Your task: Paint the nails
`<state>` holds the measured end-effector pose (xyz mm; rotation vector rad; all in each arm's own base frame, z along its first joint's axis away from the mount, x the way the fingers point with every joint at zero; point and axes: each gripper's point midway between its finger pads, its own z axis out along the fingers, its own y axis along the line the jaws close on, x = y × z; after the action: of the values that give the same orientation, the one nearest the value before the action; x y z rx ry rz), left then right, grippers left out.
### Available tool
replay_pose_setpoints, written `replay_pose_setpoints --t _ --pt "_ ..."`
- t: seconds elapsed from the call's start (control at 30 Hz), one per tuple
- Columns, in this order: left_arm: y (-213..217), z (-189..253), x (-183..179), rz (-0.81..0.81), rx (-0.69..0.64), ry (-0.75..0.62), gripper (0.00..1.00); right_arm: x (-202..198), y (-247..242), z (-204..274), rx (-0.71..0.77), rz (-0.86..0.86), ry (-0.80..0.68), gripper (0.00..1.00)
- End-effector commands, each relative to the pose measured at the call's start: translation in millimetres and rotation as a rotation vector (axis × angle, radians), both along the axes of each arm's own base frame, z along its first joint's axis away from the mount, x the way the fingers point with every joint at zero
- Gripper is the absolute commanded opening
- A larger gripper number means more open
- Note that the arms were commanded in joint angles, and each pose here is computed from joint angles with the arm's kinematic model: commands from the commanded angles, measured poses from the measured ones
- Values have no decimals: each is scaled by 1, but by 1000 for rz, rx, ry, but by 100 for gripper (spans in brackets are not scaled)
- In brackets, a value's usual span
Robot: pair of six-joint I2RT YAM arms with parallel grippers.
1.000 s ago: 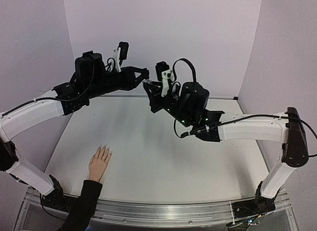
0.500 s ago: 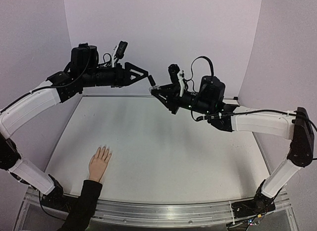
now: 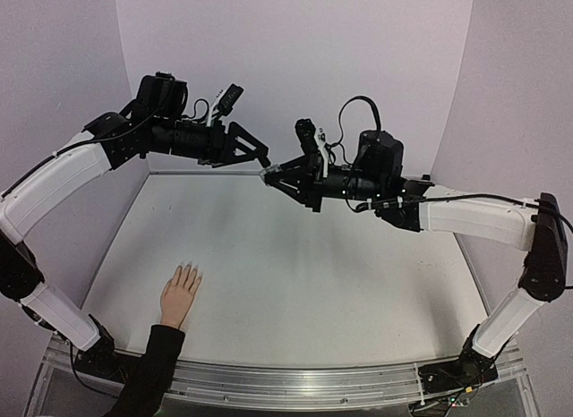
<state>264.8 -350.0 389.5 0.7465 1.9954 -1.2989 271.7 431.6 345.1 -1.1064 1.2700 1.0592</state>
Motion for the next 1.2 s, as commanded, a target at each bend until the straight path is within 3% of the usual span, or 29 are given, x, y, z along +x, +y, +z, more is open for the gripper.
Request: replay_pose_setpoints --t 0.0,0.57,0.77,0.97,1.17 --pt "1 16 -5 -29 0 -39 64 -3 5 20 30 37 -25 0" --pt "-3 9 1 -34 25 -46 29 12 10 15 15 -17 -3 0" --pt "-3 12 -1 -41 19 -56 23 19 10 13 14 -50 -2 0" --pt "-2 12 3 -23 29 -60 4 31 10 12 13 -113 10 0" --pt "5 16 16 71 51 -64 0 47 7 4 -4 -229 3 0"
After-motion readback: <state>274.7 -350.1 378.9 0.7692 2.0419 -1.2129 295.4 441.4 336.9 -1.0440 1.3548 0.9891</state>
